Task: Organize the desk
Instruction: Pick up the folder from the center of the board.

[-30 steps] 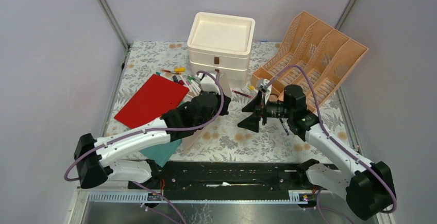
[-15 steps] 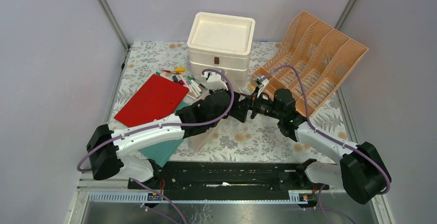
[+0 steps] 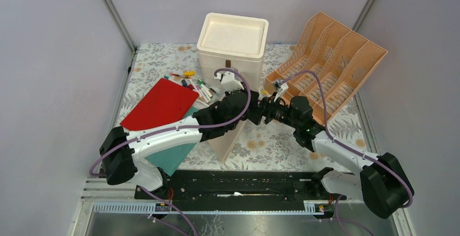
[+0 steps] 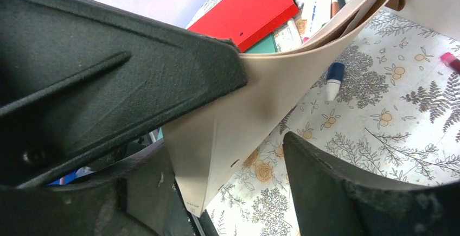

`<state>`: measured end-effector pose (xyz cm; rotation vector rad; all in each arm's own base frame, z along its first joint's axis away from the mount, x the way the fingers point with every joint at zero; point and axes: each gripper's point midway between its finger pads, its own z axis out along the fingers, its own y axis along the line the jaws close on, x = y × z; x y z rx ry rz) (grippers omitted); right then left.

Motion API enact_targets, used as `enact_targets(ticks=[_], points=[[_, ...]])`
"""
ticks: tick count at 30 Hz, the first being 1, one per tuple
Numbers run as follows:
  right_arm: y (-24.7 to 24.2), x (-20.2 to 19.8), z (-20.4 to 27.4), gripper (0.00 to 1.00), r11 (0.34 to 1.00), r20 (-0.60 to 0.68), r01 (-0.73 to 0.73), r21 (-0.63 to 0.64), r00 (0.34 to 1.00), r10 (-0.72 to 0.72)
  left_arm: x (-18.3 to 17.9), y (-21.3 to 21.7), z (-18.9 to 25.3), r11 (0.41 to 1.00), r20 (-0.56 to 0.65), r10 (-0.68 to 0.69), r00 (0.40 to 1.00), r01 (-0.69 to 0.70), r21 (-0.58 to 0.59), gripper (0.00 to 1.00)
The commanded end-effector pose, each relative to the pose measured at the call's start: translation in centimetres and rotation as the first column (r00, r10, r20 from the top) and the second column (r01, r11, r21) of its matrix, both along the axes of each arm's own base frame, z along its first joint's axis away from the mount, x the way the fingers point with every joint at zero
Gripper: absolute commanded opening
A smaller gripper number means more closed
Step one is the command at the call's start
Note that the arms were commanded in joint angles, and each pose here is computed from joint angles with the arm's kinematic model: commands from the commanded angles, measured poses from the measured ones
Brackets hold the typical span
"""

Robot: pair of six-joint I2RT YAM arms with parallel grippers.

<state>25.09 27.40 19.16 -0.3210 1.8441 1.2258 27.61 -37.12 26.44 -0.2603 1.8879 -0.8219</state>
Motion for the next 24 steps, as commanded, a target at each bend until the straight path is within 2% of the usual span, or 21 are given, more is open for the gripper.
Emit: enact_targets(ticks=[1,9,13,16,19,21,24], points=[[-0.6,1.5,1.6,0.71,0.996,0.062,0.084,-0.002,0.995,-0.083,-0.7,-2.6,5.5,0.974,0.050,-0.025,0.998,0.036,-0.225,0.00],[-1.4,2.1,1.6,0.47,0.991,0.064,0.130,-0.038,0.990,-0.128,-1.1,-3.0,6.5,0.962,0.083,-0.046,0.996,0.067,-0.264,0.00],[-1.9,2.4,1.7,0.26,0.988,0.062,0.145,-0.058,0.988,-0.141,-1.2,-2.7,6.6,0.959,0.097,-0.049,0.994,0.074,-0.275,0.09],[-2.4,2.7,1.8,0.18,0.985,0.065,0.158,-0.074,0.986,-0.153,-1.4,-2.3,6.7,0.954,0.103,-0.048,0.994,0.076,-0.289,0.27],[-2.7,2.8,2.0,0.11,0.984,0.071,0.160,-0.078,0.985,-0.155,-1.6,-2.0,6.8,0.956,0.113,-0.055,0.992,0.085,-0.282,0.37],[-3.0,2.9,2.3,0.08,0.983,0.073,0.165,-0.081,0.985,-0.159,-1.9,-1.6,7.0,0.957,0.125,-0.064,0.990,0.097,-0.275,0.45],[-3.6,2.9,3.1,0.05,0.986,0.098,0.144,-0.086,0.986,-0.135,-2.4,-0.6,7.5,0.964,0.165,-0.087,0.982,0.125,-0.237,0.63]])
